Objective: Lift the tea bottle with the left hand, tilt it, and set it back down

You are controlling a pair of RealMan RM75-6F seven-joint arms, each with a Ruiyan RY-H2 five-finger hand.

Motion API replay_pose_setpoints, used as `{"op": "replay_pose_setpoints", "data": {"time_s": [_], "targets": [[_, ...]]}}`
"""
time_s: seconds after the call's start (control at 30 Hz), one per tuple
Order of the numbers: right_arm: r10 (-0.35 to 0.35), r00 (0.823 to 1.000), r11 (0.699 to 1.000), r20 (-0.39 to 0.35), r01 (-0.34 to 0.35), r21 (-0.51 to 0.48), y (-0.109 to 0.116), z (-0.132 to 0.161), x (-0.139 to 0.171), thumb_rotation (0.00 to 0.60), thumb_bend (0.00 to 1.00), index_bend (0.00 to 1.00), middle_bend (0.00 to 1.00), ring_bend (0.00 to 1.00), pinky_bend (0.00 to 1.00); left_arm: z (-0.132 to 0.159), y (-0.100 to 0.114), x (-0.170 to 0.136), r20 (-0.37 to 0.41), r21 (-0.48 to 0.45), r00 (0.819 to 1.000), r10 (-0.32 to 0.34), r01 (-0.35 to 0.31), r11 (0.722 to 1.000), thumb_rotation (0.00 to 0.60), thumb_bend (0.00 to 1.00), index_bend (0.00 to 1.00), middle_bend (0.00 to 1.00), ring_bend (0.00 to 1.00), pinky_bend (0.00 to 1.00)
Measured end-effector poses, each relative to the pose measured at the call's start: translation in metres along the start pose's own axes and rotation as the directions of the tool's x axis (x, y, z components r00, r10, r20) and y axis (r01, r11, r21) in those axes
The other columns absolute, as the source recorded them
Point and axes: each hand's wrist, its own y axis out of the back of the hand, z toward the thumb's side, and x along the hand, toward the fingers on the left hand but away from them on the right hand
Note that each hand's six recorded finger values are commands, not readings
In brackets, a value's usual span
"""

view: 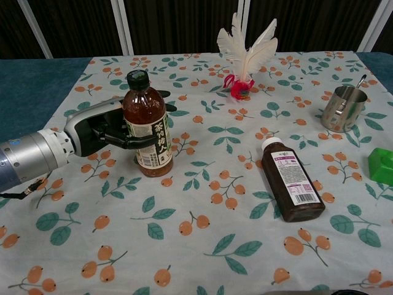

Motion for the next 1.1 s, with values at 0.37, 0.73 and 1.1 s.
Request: {"op": "replay_pose_setpoints", "data": {"time_s": [0.37,0.73,1.1], "targets": [[0.011,1.000,1.000,0.006,-0.011,-0.007,-0.001,-0.001,0.000,0.600,0.11,0.12,0.08,0.14,0.16,-0.003,-0.001,0.006,-0.014,0.039,1.000,0.023,-0.022,0.999,0.600,0.57,0.20,0.32,0.26,0.28],[0.012,1.000,1.000,0.007,-0.012,-0.010,0.000,-0.001,0.000,0.600,0.11,0.12,0.08,0.14,0.16,0.008,-0.001,0.010,0.001,0.049,0.999,0.034,-0.034,0.998,0.600,0.58,0.28,0.35,0.27,0.29],[0.008,1.000,1.000,0.004,-0.008,-0.011,0.001,0.000,0.001,0.600,0.11,0.12,0.08,0.14,0.16,0.050,0.013,0.013,0.111,0.171,0.991,0.069,-0.087,0.981,0.600,0.58,0.27,0.34,0.27,0.29]]}}
